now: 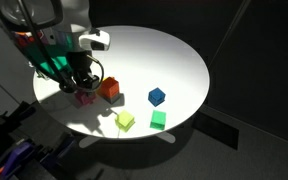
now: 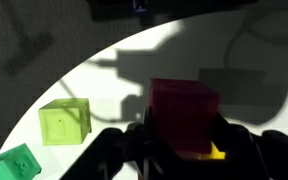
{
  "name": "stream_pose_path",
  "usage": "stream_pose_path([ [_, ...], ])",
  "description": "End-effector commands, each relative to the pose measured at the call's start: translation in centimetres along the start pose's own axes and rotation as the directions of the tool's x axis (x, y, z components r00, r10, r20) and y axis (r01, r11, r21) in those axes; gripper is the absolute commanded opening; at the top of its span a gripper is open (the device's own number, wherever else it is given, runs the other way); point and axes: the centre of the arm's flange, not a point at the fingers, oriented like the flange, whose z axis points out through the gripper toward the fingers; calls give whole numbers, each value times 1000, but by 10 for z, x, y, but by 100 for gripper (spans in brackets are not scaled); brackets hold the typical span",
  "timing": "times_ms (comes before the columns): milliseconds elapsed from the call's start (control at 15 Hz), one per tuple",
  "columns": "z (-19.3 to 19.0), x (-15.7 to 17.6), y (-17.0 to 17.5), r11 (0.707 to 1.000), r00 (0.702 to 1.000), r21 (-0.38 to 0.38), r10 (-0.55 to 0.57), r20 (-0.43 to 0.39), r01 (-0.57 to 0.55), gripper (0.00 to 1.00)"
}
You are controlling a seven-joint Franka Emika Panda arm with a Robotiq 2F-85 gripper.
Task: Put the pink block on top of the stack on the right.
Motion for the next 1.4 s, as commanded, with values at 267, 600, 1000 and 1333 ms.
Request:
stream_pose_path([
  [267,-44,10,5,1000,1000,1,-9,-8,9,29],
  [600,-53,32,7,999,999,-15,-33,-30,33,29],
  [1000,-51,63,4,992,993,-68,-108,-37,106,29],
  [1333,-34,87,-3,978,984,-115,-176,-16,173,29],
])
